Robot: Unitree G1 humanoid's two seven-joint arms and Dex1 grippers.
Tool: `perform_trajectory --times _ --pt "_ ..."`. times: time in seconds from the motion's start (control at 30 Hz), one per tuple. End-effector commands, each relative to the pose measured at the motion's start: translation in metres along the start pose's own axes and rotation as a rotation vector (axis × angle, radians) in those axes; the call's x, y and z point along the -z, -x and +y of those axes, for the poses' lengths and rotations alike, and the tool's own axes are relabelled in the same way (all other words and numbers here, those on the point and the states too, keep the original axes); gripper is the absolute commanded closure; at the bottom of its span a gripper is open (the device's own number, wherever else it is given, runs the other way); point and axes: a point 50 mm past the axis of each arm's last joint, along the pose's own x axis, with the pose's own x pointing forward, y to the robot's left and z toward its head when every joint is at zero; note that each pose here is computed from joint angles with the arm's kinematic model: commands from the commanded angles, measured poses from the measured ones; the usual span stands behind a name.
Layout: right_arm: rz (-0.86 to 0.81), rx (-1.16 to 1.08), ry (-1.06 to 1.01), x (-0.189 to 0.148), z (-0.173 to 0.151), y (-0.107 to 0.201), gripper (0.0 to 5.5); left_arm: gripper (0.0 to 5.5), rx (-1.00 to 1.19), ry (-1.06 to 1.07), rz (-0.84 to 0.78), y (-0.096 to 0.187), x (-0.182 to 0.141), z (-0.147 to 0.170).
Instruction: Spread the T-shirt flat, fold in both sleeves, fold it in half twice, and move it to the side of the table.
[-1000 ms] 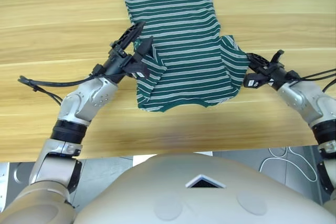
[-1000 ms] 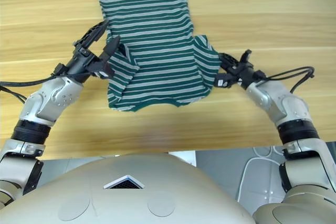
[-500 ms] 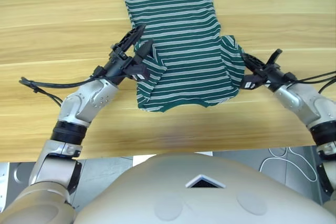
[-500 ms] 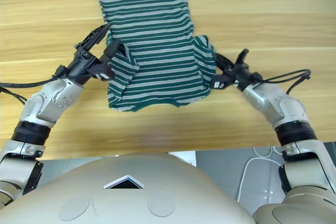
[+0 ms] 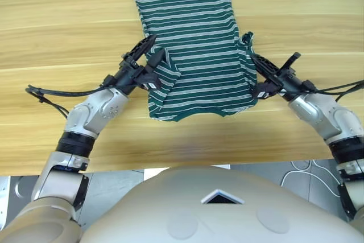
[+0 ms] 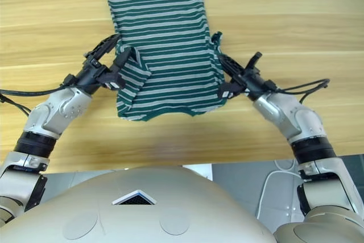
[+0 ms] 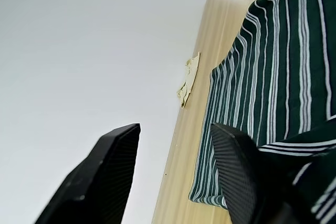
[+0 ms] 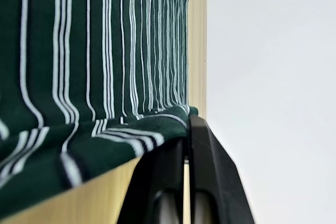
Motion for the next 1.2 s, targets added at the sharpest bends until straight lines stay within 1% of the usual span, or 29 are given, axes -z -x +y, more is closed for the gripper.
perform_trajectory --times 0.03,0.17,0.53,0.57,0.63,0.73,0.8,0.87,0.93,1.0,1.03,1.1,1.13,1.2 --pt "-0.090 -0.046 -0.014 -0.019 0.009 -0.009 5.48 3.00 0.007 -0.008 -0.009 -0.002 0.000 0.000" --pt "-0.143 -0.043 -0.007 -0.028 0.008 -0.023 5.48 3.00 0.010 -0.001 -0.013 -0.004 -0.001 -0.003" --pt "-0.109 -0.037 0.007 -0.021 0.009 -0.033 5.48 3.00 0.018 0.014 -0.023 -0.006 -0.004 -0.007" --pt "-0.108 -0.039 0.007 -0.021 0.009 -0.033 5.21 3.00 0.018 0.015 -0.024 -0.006 -0.005 -0.008" --pt "-0.102 -0.053 0.004 -0.020 0.010 -0.033 4.91 3.00 0.021 0.016 -0.027 -0.006 -0.005 -0.008" --pt "-0.101 -0.065 0.003 -0.020 0.012 -0.033 4.28 3.00 0.032 0.019 -0.030 -0.005 -0.006 -0.010" --pt "-0.107 -0.077 0.002 -0.020 0.014 -0.032 3.97 3.00 0.058 0.021 -0.032 -0.003 -0.005 -0.014" --pt "-0.116 -0.090 -0.003 -0.021 0.016 -0.031 3.57 3.00 0.134 0.027 -0.043 0.001 -0.006 -0.024" --pt "-0.130 -0.110 -0.019 -0.023 0.018 -0.029 3.57 3.00 0.262 0.044 -0.075 0.008 -0.011 -0.039" --pt "-0.143 -0.131 -0.034 -0.024 0.019 -0.027 3.57 3.00 0.337 0.058 -0.100 0.015 -0.014 -0.046" --pt "-0.149 -0.138 -0.042 -0.025 0.020 -0.025 3.57 3.00 0.321 0.073 -0.109 0.017 -0.014 -0.041" --pt "-0.167 -0.142 -0.059 -0.027 0.018 -0.021 3.57 3.00 0.222 0.094 -0.103 0.018 -0.010 -0.022" --pt "-0.182 -0.106 -0.090 -0.027 0.011 -0.017 3.57 3.00 0.147 0.109 -0.076 0.021 -0.004 -0.008" --pt "-0.178 0.060 -0.163 -0.018 -0.026 -0.004 3.57 3.00 0.023 0.087 0.012 0.038 0.014 0.024"
